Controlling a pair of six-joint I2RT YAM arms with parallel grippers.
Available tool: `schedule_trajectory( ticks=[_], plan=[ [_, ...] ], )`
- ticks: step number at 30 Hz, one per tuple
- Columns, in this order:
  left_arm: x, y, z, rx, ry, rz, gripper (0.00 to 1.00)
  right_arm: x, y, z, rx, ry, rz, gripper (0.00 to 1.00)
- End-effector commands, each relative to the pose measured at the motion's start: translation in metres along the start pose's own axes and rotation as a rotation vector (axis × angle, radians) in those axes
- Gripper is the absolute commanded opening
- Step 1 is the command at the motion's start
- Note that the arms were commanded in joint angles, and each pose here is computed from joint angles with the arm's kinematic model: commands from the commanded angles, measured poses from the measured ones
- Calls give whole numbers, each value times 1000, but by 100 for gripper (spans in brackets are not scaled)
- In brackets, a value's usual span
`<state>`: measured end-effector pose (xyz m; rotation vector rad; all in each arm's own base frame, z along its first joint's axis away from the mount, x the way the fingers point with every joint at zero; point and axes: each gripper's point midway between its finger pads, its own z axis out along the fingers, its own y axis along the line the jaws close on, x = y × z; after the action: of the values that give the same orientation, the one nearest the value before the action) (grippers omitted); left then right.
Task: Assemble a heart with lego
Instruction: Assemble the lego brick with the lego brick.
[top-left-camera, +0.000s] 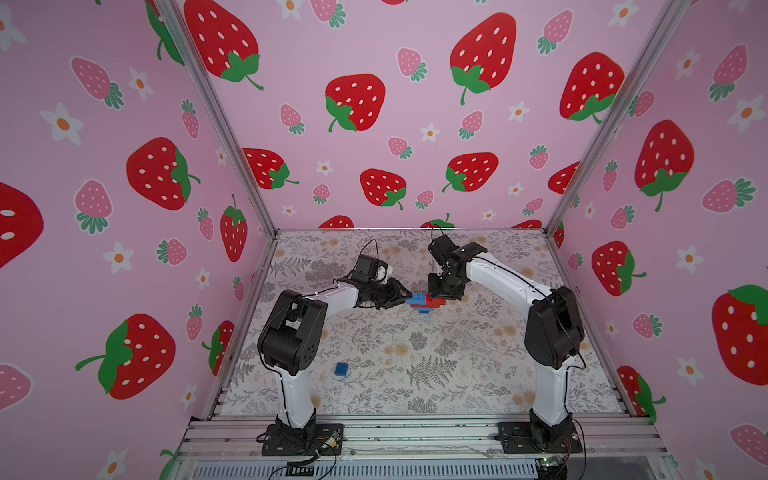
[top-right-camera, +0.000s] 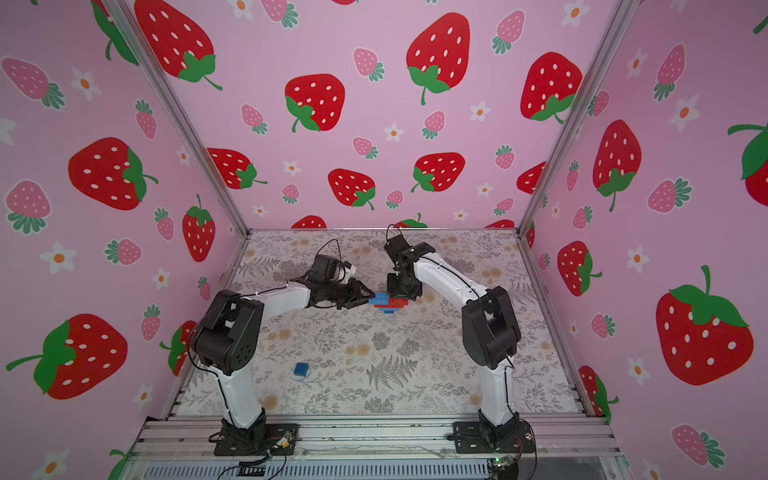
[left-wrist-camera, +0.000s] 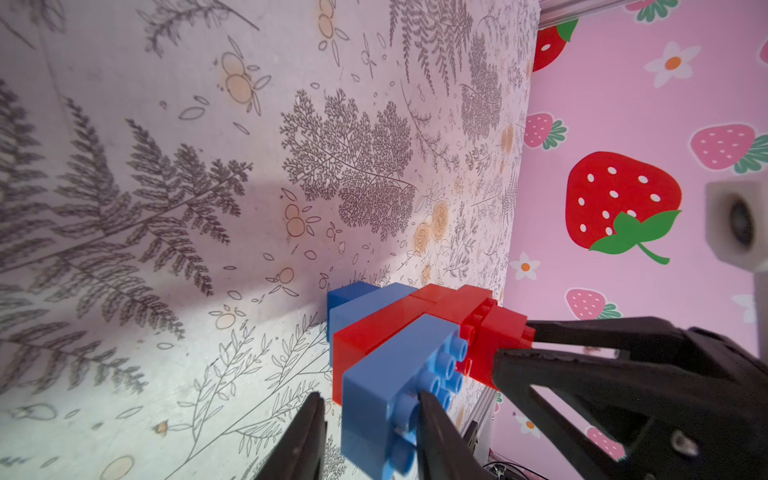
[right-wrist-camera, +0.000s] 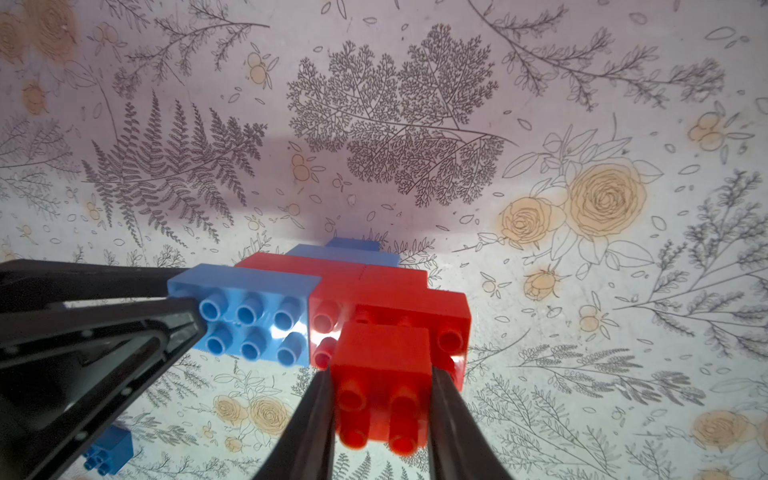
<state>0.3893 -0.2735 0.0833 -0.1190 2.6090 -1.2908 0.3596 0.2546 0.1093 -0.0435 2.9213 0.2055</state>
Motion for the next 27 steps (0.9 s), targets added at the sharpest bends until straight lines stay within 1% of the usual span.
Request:
schedule_trajectory(
  ticks=[1, 5, 13, 16, 22, 27],
  plan=[
    [-2, -2, 0, -24, -7, 10, 41, 7, -4, -8, 31, -8, 17, 33],
    [0, -7, 2, -14, -1, 25, 41, 4, -5, -1, 50, 1, 10, 34],
    [2, -2, 2, -35, 2, 28, 41, -13, -5, 3, 22, -13, 36, 34],
    [2, -3, 2, -34, 4, 29, 41, -12, -2, 9, 23, 20, 16, 34],
    [1, -1, 1, -57, 3, 41, 40, 3, -7, 24, 47, 89, -8, 35],
    [2, 3, 2, -71, 12, 47, 40, 13, -3, 38, 35, 173, -69, 35]
  ],
)
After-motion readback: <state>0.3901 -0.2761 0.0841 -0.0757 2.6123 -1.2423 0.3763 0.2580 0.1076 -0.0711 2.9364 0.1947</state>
